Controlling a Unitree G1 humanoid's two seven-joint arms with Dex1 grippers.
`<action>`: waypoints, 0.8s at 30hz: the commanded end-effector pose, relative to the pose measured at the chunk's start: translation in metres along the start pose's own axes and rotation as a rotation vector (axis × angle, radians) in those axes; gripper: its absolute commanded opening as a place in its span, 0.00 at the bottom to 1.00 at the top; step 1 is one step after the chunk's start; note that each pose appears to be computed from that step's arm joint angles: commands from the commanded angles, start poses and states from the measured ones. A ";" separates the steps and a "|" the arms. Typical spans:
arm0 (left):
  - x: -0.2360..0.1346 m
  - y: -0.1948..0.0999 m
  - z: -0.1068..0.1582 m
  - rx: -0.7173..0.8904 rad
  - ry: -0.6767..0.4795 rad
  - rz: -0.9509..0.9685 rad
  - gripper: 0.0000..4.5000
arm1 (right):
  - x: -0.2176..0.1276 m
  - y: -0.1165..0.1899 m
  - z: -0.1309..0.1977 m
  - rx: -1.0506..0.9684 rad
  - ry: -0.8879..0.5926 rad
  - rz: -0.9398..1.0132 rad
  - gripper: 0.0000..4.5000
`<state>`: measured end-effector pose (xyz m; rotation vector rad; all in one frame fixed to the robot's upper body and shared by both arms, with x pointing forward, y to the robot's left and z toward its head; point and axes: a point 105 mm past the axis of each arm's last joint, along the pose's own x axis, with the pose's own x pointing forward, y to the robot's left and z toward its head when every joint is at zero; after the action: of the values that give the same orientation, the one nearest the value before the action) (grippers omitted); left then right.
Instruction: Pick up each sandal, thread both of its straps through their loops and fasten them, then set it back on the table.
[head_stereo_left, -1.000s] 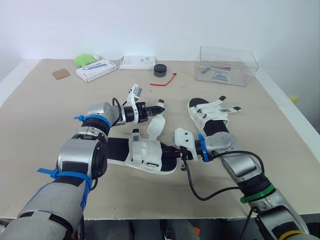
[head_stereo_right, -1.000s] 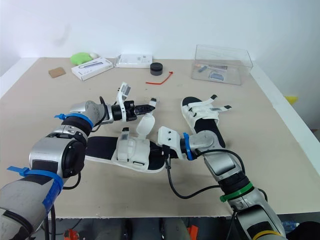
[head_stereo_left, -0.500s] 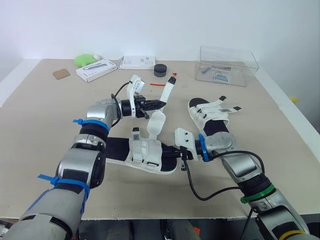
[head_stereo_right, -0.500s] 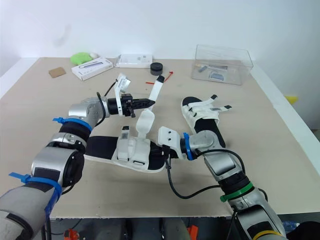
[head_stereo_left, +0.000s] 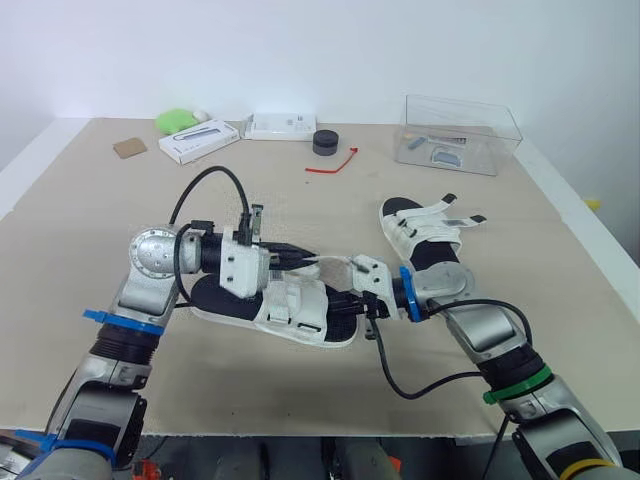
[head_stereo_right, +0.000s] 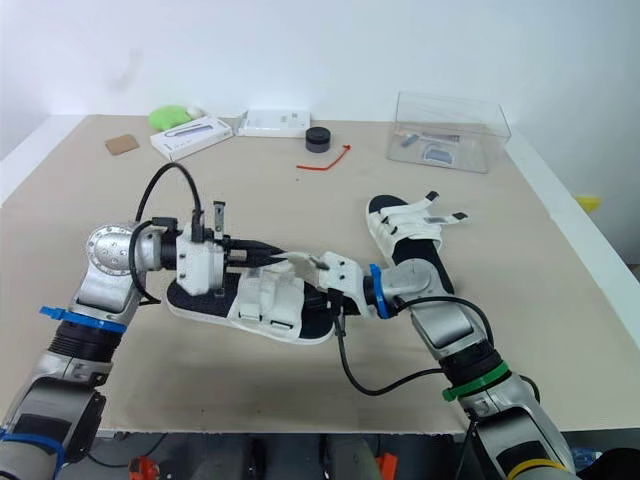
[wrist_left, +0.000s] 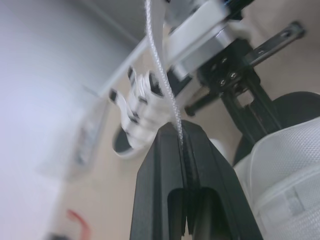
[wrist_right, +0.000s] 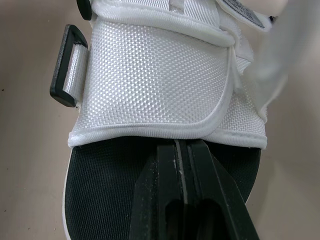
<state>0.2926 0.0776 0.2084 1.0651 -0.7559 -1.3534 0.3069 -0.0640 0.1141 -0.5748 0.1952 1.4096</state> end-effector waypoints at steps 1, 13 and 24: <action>-0.012 -0.001 0.012 0.273 -0.018 -0.005 0.00 | 0.001 0.001 -0.014 0.027 0.051 0.005 0.00; -0.015 -0.040 0.001 0.242 -0.016 -0.190 0.21 | 0.004 0.000 -0.015 0.026 0.052 0.013 0.00; -0.031 -0.004 0.005 -0.274 0.099 0.005 0.88 | 0.004 0.003 -0.017 0.029 0.054 0.030 0.00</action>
<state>0.2800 0.0960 0.1919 1.0208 -0.5631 -1.4076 0.3088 -0.0603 0.1131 -0.5720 0.1843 1.4265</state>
